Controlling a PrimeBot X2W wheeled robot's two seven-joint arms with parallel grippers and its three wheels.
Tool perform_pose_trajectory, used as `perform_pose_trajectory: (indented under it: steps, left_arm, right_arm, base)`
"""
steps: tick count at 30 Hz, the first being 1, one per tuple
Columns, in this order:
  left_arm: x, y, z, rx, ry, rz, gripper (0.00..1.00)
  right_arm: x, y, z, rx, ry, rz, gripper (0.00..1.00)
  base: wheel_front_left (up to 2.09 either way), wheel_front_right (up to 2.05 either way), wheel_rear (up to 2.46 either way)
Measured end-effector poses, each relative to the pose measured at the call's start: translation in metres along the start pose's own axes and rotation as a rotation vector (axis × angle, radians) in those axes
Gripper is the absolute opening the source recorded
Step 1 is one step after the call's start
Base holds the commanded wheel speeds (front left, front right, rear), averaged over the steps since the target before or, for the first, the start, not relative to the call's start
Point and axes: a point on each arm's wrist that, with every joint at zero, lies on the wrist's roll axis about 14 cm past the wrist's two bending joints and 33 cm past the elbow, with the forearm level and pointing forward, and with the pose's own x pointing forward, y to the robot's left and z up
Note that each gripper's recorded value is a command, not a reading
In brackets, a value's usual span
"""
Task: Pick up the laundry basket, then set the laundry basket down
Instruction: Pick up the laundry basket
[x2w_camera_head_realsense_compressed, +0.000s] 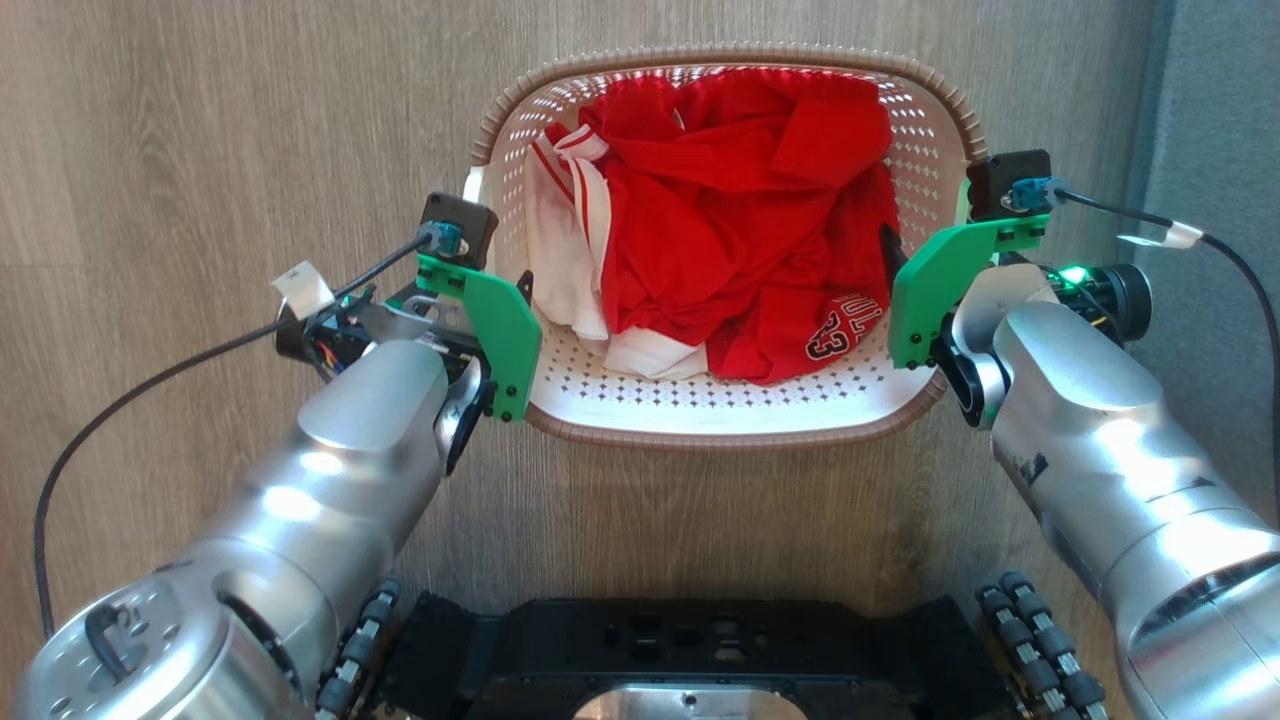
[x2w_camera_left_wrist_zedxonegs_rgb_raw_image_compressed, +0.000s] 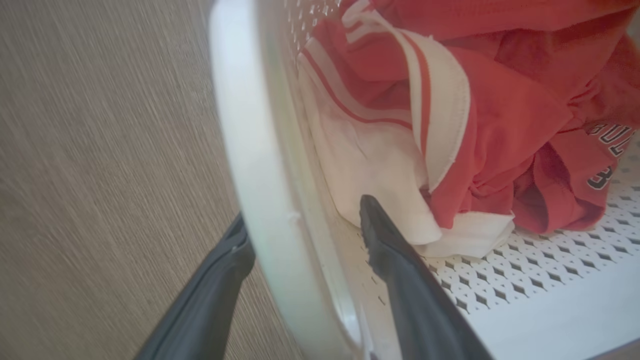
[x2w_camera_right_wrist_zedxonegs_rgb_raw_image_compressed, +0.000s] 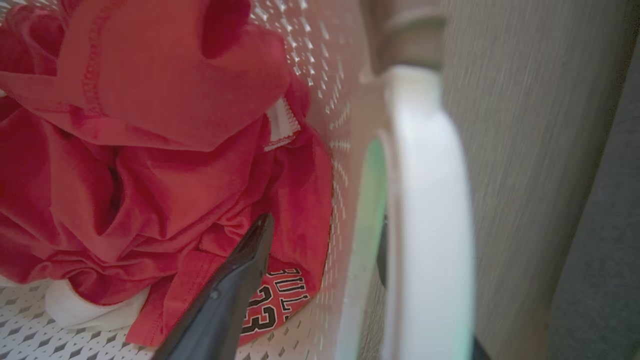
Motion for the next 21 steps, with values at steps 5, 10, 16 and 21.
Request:
perform_pose_trajectory:
  steps: [5,10,16,21]
  left_arm:
    - [0.0009,0.0007,0.0014,-0.006,0.003,0.003,0.00]
    - [0.0015,0.0009,0.0015,-0.028,0.003,0.001,0.00]
    - [0.0018,0.0000,0.0014,-0.030,0.010,-0.005,0.00]
    - [-0.0022,-0.0037,0.0034,-0.015,0.011,-0.024,0.00]
  right_arm:
    - [0.0014,0.0003,-0.0040,0.010,0.010,0.000,0.09]
    - [0.0024,-0.0040,-0.0058,0.047,0.015,-0.011,0.00]
    - [0.0036,-0.0037,-0.0038,0.048,0.013,-0.008,0.00]
    - [0.0005,-0.0029,-0.0019,0.020,0.021,-0.004,0.00]
  base:
    - [0.00,0.00,0.00]
    - [0.00,0.00,0.00]
    - [0.00,0.00,0.00]
    - [0.00,0.00,0.00]
